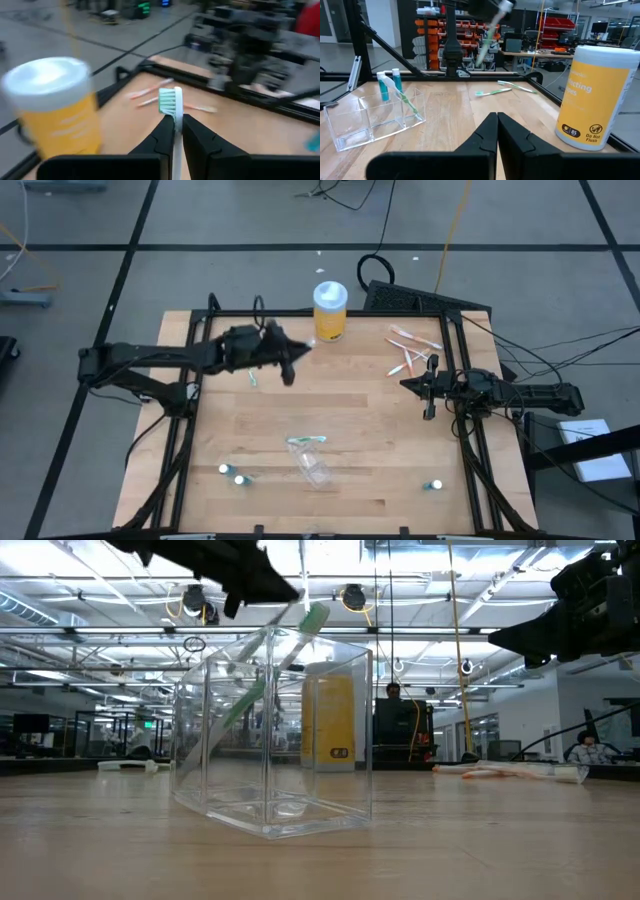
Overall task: Pick & Place toothbrushing station
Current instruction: Put the green toothbrush into the transparent organizer
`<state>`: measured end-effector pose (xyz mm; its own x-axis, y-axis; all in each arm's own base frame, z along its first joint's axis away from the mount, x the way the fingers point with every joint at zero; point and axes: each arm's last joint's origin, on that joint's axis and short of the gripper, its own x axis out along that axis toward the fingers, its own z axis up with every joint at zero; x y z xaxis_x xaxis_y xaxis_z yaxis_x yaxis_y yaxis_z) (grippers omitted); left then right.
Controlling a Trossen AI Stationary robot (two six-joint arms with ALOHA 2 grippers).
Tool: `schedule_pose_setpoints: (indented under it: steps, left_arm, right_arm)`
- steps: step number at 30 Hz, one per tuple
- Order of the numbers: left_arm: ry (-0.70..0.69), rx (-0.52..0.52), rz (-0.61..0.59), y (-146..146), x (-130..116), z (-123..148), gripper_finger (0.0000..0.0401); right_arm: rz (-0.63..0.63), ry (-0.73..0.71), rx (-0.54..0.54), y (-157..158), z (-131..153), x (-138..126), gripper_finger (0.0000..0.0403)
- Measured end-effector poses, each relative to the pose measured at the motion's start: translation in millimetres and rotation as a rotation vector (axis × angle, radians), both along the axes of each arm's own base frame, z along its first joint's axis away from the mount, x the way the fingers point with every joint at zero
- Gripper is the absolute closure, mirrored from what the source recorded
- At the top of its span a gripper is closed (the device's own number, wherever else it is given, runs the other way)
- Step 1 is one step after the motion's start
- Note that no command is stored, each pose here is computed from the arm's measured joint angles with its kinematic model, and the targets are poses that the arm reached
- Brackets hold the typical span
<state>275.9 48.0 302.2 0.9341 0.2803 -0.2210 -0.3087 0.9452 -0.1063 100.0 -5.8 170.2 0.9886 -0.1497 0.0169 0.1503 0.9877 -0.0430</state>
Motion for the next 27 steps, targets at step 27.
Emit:
schedule_pose_setpoints:
  steps: [27]
  left_arm:
    - [-0.429,-0.011,-0.363,-129,-55,-73,0.0377]
  right_arm:
    - [0.000,0.000,0.000,0,0,0,0.0399]
